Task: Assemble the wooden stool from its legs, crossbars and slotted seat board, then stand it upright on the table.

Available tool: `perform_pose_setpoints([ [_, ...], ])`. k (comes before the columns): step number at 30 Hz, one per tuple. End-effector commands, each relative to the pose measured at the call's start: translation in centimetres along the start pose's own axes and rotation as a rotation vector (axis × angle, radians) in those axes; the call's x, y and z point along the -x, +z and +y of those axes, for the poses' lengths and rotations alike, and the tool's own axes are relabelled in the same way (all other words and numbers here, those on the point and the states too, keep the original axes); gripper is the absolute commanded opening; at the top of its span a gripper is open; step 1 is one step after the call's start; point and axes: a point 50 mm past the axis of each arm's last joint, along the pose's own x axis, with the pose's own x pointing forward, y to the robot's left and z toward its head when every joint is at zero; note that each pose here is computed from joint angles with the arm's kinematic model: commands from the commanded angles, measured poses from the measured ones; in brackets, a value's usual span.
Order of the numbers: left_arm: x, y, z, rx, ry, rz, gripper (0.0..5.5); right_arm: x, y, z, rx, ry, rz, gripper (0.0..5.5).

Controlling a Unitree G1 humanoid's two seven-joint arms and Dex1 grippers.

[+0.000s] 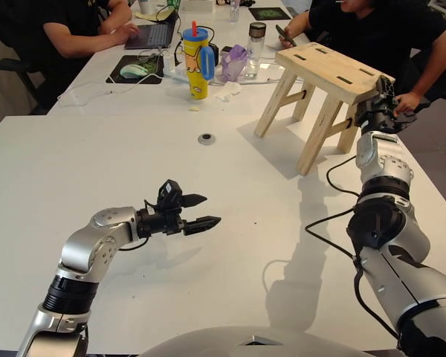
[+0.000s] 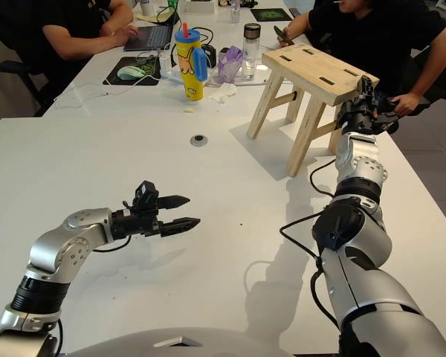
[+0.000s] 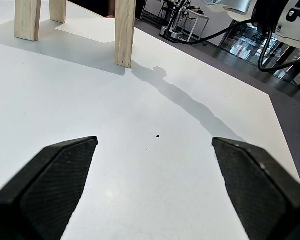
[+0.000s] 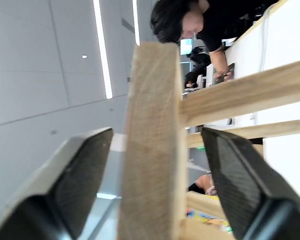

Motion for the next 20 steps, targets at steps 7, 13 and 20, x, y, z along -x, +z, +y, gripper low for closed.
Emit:
perform_pose_setpoints([
  [7, 0.6, -0.1, 0.3, -0.006, 0.089, -0.050, 4.28, 7.9, 1.5, -2.7, 0.370, -0.004, 0.265, 3.90],
  [13, 0.8, 1.2, 1.6, -0.037, 0.204, -0.148, 4.28, 10.7, -1.6, -5.2, 0.788, -0.042, 0.602, 3.90],
  [20, -0.6, 2.9, 2.5, -0.146, 0.272, -0.206, 4.28, 10.4, -3.8, -7.0, 1.189, 0.046, 0.721, 3.18],
])
